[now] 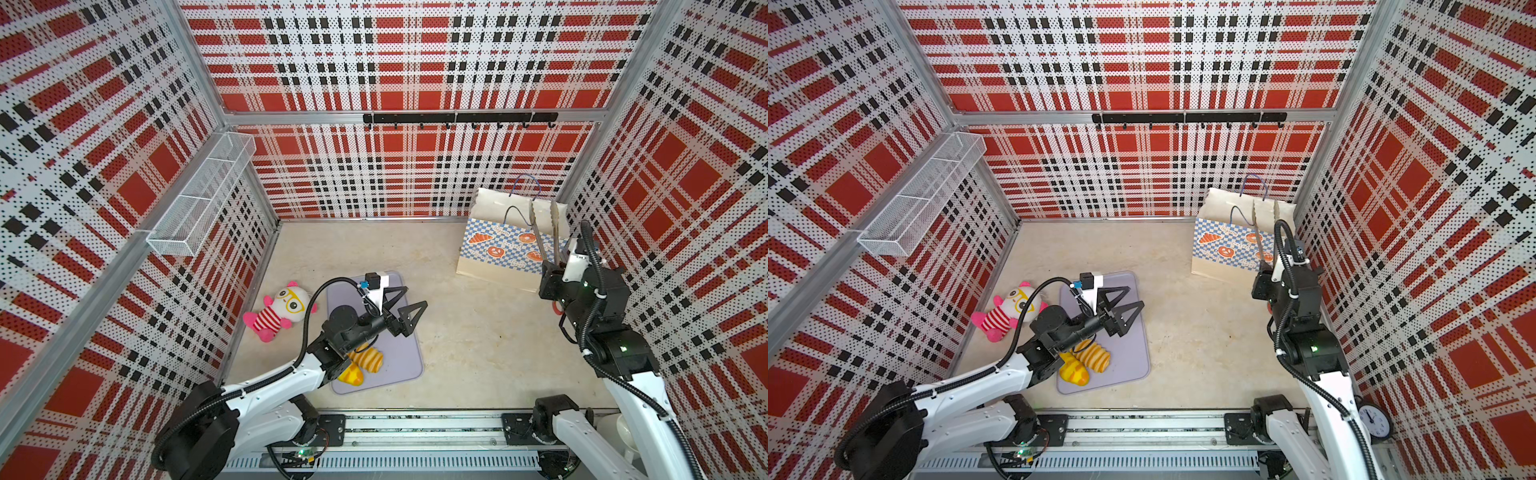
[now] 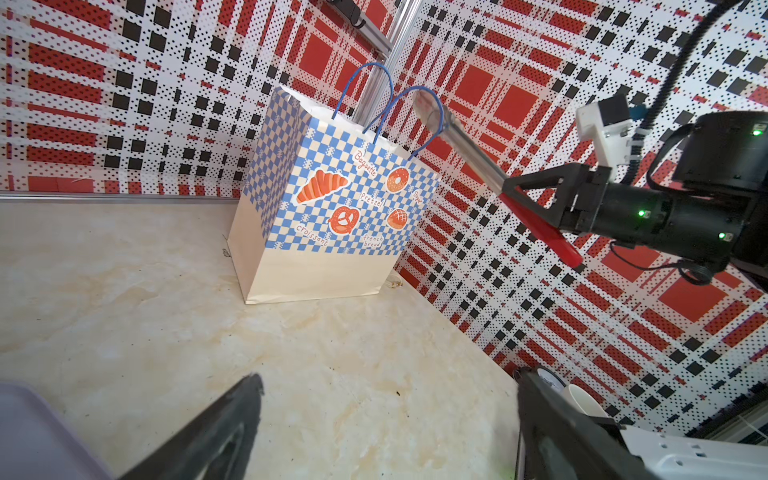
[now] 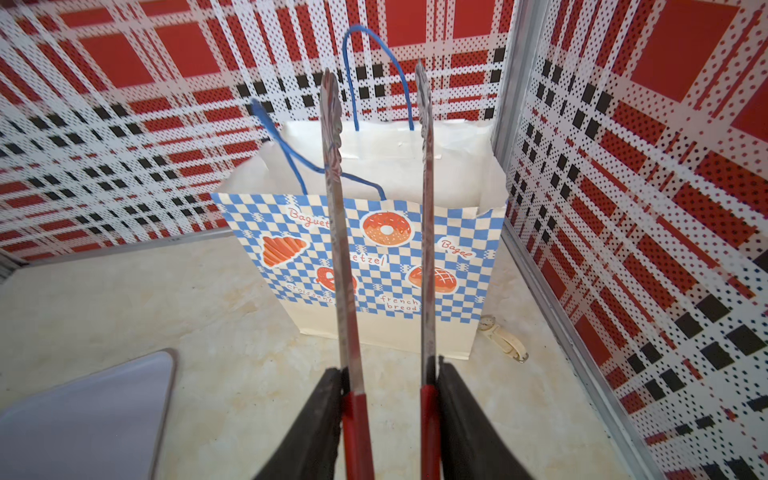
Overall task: Place the fake bread into the paper bag
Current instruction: 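Lower the tongs into the bag and open them to release the roll, then swing the empty tongs back toward the remaining breads on the tray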
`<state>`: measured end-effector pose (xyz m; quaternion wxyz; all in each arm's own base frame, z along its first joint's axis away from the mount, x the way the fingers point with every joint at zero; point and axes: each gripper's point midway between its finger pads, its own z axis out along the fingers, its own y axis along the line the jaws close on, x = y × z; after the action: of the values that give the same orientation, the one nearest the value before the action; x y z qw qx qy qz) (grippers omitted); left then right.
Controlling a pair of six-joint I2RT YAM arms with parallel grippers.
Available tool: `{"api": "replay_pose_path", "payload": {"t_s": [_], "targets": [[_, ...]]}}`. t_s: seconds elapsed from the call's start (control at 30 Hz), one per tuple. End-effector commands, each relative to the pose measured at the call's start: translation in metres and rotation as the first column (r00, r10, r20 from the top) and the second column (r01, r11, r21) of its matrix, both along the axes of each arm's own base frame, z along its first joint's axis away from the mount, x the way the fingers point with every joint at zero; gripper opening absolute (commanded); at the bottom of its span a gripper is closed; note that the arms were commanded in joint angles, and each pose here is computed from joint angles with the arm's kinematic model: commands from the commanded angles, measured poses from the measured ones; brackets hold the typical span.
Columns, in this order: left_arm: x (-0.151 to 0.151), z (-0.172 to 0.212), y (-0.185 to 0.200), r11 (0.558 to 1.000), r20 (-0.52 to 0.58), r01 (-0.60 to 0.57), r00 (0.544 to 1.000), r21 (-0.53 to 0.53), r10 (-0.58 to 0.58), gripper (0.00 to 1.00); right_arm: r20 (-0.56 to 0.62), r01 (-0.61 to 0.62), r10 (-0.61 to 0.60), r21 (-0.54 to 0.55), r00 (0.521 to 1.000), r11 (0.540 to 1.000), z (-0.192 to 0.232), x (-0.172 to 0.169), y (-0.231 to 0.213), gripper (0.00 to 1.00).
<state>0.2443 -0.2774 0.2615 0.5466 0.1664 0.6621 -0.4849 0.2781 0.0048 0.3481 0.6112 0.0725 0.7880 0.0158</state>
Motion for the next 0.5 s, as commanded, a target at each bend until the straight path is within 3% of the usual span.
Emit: {"api": "replay_pose_path", "payload": {"t_s": [0.0,0.23,0.47], "targets": [[-0.004,0.007,0.000,1.000,0.027,0.008,1.000,-0.016,-0.008,0.98,0.147,-0.081,0.072,0.056,0.986,0.995,0.047,-0.015,0.011,0.38],[-0.003,0.009,0.005,1.000,0.012,-0.018,1.000,-0.025,0.019,0.98,0.315,-0.366,0.325,0.078,0.892,0.927,0.080,-0.035,0.058,0.36],[0.001,0.010,0.017,0.996,0.008,-0.086,0.996,-0.030,0.087,0.98,0.319,-0.551,0.494,0.117,0.809,0.826,0.069,-0.037,0.092,0.36]]}}
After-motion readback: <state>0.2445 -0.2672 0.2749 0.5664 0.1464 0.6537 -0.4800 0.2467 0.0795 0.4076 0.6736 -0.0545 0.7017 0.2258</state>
